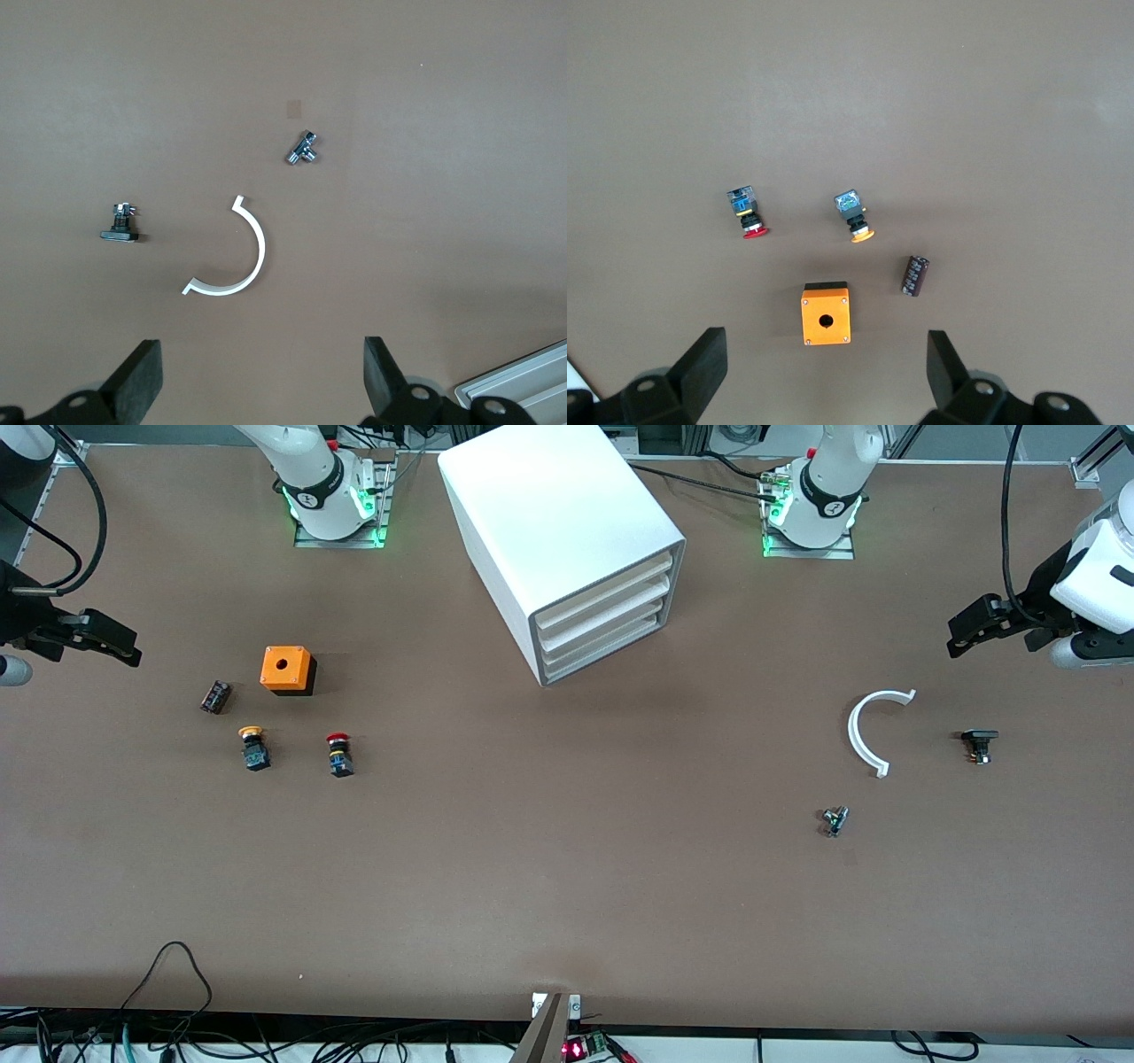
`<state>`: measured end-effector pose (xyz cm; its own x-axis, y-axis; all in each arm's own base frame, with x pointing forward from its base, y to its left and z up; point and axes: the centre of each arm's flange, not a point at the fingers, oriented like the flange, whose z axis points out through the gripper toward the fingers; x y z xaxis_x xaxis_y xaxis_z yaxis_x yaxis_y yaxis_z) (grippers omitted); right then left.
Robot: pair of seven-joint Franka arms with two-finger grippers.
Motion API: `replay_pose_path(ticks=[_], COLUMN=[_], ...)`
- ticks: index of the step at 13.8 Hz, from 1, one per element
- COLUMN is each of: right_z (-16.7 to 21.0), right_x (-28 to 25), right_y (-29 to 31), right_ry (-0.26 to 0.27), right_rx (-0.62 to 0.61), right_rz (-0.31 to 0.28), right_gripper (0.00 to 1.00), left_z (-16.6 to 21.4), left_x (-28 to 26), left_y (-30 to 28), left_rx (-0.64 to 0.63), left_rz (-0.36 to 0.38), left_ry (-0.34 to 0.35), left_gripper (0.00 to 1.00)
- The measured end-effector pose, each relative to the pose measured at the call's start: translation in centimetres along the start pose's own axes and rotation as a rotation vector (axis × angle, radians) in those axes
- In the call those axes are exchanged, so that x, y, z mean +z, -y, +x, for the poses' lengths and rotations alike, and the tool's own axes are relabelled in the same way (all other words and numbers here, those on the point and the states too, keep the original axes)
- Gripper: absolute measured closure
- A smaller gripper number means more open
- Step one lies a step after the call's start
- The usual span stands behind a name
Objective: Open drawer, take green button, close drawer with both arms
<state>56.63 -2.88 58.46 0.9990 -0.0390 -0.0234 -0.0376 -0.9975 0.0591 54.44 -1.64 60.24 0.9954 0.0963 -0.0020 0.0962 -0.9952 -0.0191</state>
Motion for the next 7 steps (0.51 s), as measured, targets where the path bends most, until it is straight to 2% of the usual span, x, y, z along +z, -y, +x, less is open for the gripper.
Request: replay_pose_path(ticks=[4,7], right_z=[-0.2,-0.6], right_x=[-0.9,-1.2], right_y=[0.1,0.8], right_ry=[-0.017,-0.006], right_rx=[-0.004,-0.012], right_rz=[0.001,0.001], right_gripper=[0.00,0.00], left_z=[0.0,0.2], left_x=[-0.3,-0.4], left_y=[0.0,0.0], left_rx=[0.000,0.000], left_rz=[-0.001,-0.002], left_ry=[-0.007,-0.009], left_gripper=[0.00,0.00])
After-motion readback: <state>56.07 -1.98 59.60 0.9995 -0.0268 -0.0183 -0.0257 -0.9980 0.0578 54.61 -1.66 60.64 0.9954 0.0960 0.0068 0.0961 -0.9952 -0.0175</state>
